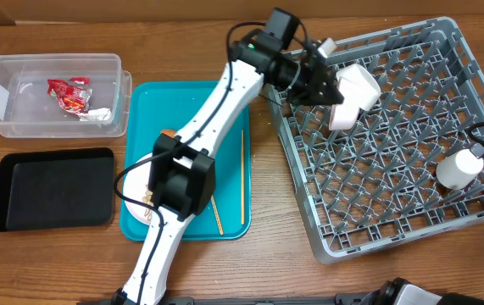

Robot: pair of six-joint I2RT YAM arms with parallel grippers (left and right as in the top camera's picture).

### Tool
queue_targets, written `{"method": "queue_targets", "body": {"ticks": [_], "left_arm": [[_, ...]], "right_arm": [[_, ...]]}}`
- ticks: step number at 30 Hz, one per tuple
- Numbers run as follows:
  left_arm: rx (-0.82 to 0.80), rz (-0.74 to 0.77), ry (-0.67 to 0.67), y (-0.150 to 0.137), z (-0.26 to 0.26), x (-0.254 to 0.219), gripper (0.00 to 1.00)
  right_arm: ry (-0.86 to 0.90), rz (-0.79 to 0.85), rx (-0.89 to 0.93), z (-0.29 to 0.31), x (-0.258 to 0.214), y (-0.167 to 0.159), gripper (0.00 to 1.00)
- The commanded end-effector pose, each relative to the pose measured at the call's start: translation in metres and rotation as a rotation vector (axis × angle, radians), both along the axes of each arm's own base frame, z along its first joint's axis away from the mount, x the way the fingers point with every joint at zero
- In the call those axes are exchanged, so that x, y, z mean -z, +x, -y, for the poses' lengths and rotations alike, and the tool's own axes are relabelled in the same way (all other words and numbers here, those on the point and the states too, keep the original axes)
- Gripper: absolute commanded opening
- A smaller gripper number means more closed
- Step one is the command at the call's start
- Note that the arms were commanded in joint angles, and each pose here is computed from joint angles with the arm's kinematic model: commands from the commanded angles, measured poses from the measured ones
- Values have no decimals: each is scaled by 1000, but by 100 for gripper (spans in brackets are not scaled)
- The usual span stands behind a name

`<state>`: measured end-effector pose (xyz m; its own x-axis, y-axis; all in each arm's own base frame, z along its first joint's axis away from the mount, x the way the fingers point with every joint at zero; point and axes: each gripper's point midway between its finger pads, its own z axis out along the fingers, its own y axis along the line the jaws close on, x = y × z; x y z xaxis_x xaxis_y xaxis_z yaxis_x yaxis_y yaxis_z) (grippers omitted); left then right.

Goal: Sort waste into correct bins and load items into the dishwasher
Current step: 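Set the pink bowl in the rack beside the white bowl and release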

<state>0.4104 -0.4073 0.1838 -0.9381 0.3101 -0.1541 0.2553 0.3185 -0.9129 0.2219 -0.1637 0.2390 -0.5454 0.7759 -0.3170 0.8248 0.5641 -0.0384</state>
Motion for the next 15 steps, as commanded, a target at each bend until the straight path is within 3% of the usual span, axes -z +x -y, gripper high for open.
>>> {"method": "queue_targets", "body": {"ticks": [1, 2, 4, 5, 8, 12, 15], "left_arm": [[-136, -63, 167, 21, -28, 35, 5], [-154, -77, 201, 23, -35, 40, 19], [-162, -112, 223, 21, -43, 43, 67], [-169, -134, 235, 20, -48, 45, 87], [-181, -143, 244, 21, -55, 43, 100], [-257, -34, 339, 34, -78, 28, 100], [-394, 147, 488, 48, -126, -13, 100]], "right_arm": [[-15, 27, 7, 0, -8, -1, 97], [-15, 27, 7, 0, -8, -1, 97], [-15, 27, 7, 0, -8, -1, 97], [-15, 27, 7, 0, -8, -1, 97], [-15, 27, 7, 0, -7, -2, 97], [-15, 27, 7, 0, -7, -2, 97], [-13, 27, 6, 0, -7, -1, 99]]}}
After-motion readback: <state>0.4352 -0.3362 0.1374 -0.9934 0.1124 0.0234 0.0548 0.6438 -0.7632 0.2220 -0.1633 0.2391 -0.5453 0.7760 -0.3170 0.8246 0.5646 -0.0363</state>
